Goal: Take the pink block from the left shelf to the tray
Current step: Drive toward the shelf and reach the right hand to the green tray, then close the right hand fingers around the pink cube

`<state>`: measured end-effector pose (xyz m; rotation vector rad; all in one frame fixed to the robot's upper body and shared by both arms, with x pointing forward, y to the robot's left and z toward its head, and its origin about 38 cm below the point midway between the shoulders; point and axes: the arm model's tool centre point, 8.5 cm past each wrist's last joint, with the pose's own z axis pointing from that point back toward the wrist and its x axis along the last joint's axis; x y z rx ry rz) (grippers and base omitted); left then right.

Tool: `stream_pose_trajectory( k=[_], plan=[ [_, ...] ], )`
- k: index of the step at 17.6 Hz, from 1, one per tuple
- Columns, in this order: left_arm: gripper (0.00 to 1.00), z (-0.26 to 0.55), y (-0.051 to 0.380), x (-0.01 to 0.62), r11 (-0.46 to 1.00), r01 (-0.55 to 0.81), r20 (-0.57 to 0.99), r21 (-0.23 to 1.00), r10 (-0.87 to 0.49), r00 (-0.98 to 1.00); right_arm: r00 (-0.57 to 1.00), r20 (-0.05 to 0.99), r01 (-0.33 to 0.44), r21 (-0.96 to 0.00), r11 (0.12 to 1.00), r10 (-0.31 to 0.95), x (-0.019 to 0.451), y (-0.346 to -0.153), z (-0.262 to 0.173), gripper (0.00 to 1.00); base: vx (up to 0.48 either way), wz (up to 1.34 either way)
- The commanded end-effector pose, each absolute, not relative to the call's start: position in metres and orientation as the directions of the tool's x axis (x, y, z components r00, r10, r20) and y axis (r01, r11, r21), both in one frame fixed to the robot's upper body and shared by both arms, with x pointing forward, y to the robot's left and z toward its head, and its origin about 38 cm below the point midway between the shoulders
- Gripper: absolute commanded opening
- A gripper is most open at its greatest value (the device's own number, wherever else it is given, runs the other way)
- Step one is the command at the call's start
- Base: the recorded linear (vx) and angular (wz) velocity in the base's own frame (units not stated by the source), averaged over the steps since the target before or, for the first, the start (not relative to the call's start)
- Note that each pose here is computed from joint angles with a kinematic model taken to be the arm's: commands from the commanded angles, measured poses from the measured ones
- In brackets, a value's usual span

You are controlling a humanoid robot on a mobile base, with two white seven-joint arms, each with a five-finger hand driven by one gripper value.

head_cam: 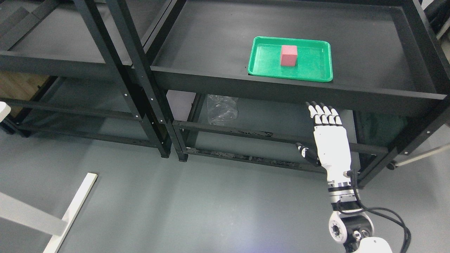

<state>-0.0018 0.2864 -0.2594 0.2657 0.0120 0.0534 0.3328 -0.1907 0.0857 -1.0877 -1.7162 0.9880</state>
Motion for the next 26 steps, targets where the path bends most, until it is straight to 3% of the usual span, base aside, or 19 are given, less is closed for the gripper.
stream_pose_trajectory(
  k=[1,4,6,9,11,13,18,21,26],
  plan=[
    [1.0,-0.258,0.297,0.023,0.959,-0.06,0.043,0.276,0.05,0.998,-0.265,0.201,0.266,-0.925,0.272,0.943,0.333,-0.19,0.086,0.99,0.315,-0.03],
    [1.0,-0.258,0.297,0.023,0.959,-0.06,0.043,0.276,0.05,0.998,-0.266,0.255,0.269,-0.906,0.326,0.93,0.333,-0.192,0.088,0.99,0.301,-0.07],
    [1.0,-0.258,0.297,0.023,0.959,-0.06,0.043,0.276,0.05,0.998,-0.273,0.259,0.341,-0.875,0.345,0.926,0.333,-0.193,0.095,0.99,0.304,-0.11],
    [1.0,-0.258,0.297,0.023,0.959,-0.06,0.043,0.276,0.05,0.998,-0.305,0.251,0.366,-0.86,0.356,0.919,0.341,-0.188,0.106,0.99,0.297,-0.08],
    [1.0,-0.258,0.297,0.024,0.959,-0.06,0.044,0.276,0.05,0.998,-0.3,0.254,0.302,-0.889,0.344,0.92,0.344,-0.187,0.101,0.99,0.303,-0.04],
    [1.0,-0.258,0.297,0.023,0.959,-0.06,0.043,0.276,0.05,0.998,-0.299,0.296,0.15,-0.924,0.351,0.907,0.348,-0.183,0.09,0.99,0.268,0.0],
    [1.0,-0.258,0.297,0.023,0.959,-0.06,0.043,0.276,0.05,0.998,-0.289,0.321,0.045,-0.937,0.347,0.902,0.349,-0.183,0.08,0.99,0.267,0.01],
    [1.0,-0.258,0.297,0.023,0.959,-0.06,0.043,0.276,0.05,0.998,-0.29,0.323,-0.123,-0.946,0.299,0.901,0.346,-0.177,0.064,0.99,0.236,0.0],
    [1.0,-0.258,0.297,0.023,0.959,-0.06,0.043,0.276,0.05,0.998,-0.27,0.323,-0.185,-0.942,0.281,0.907,0.346,-0.179,0.055,0.99,0.213,-0.09]
  ],
)
